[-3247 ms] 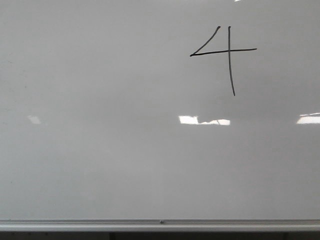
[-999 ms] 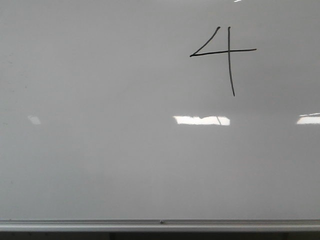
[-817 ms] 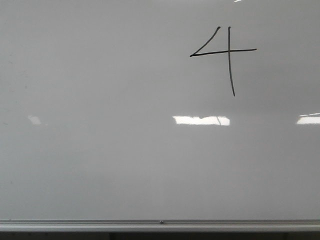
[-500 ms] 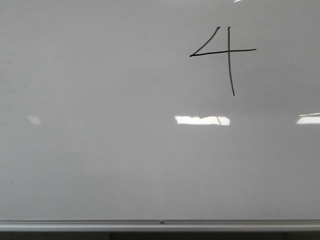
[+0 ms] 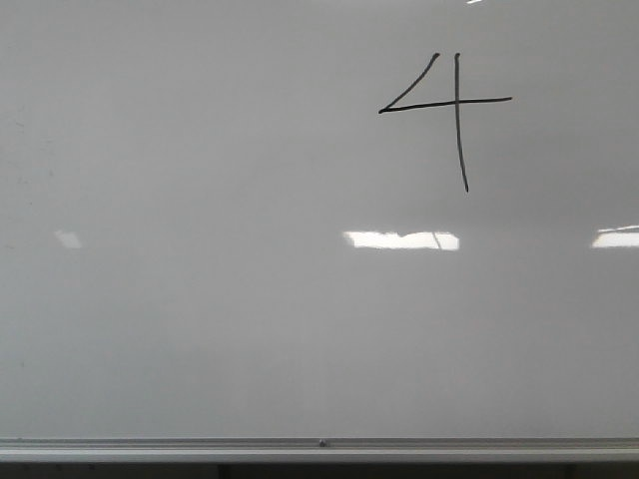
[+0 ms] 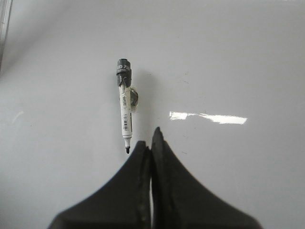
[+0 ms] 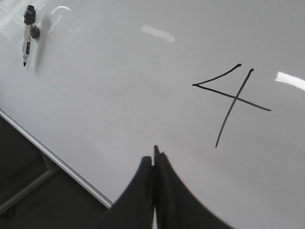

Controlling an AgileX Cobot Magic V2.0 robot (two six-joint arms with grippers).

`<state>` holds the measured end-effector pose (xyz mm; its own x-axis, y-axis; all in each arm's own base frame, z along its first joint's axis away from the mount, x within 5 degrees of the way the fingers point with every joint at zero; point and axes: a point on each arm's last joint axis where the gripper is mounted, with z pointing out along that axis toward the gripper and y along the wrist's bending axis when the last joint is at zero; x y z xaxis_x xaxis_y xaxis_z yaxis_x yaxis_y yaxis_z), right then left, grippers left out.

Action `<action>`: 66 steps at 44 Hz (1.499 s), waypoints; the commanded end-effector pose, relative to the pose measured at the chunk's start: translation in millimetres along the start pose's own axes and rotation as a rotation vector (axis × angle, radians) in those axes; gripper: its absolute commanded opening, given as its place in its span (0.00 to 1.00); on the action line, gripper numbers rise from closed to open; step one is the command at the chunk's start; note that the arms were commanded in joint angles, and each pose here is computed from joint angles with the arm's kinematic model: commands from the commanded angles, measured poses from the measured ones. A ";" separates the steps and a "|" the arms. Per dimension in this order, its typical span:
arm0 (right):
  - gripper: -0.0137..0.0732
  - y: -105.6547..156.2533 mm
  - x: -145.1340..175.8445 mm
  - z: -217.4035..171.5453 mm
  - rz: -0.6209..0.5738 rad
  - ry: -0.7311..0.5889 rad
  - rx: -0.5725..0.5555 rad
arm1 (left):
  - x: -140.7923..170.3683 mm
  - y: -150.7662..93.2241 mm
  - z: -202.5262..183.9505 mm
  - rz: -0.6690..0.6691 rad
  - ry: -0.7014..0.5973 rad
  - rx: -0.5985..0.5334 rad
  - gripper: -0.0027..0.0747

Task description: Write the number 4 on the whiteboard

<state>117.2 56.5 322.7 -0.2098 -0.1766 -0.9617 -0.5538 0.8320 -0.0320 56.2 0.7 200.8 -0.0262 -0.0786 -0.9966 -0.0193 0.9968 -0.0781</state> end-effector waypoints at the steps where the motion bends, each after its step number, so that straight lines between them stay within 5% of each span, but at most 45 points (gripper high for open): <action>1: 0.07 -3.2 -12.2 -3.3 0.018 -0.063 0.035 | -7.2 0.0 -1.2 -0.017 -0.098 0.002 0.01; 23: 0.07 -9.2 -8.0 -5.0 -0.011 -0.089 0.118 | -7.2 0.0 -1.2 -0.017 -0.098 0.002 0.01; 33: 0.07 -7.7 33.6 -16.0 -0.003 -0.068 0.207 | -7.2 0.0 -1.2 -0.017 -0.098 0.002 0.01; 49: 0.07 -17.5 101.1 -35.6 0.117 -0.284 0.506 | -7.2 0.0 -1.2 -0.017 -0.098 0.002 0.01; 66: 0.07 -10.4 136.4 -46.9 0.162 -0.302 0.591 | -7.2 0.0 -1.2 -0.017 -0.098 0.002 0.01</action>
<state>59.2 0.7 195.6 -0.0446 0.0691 -0.9966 -0.0040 0.9976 0.0693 56.3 0.7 201.4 -0.0196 -0.0800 -0.9966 -0.0192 0.9966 -0.0797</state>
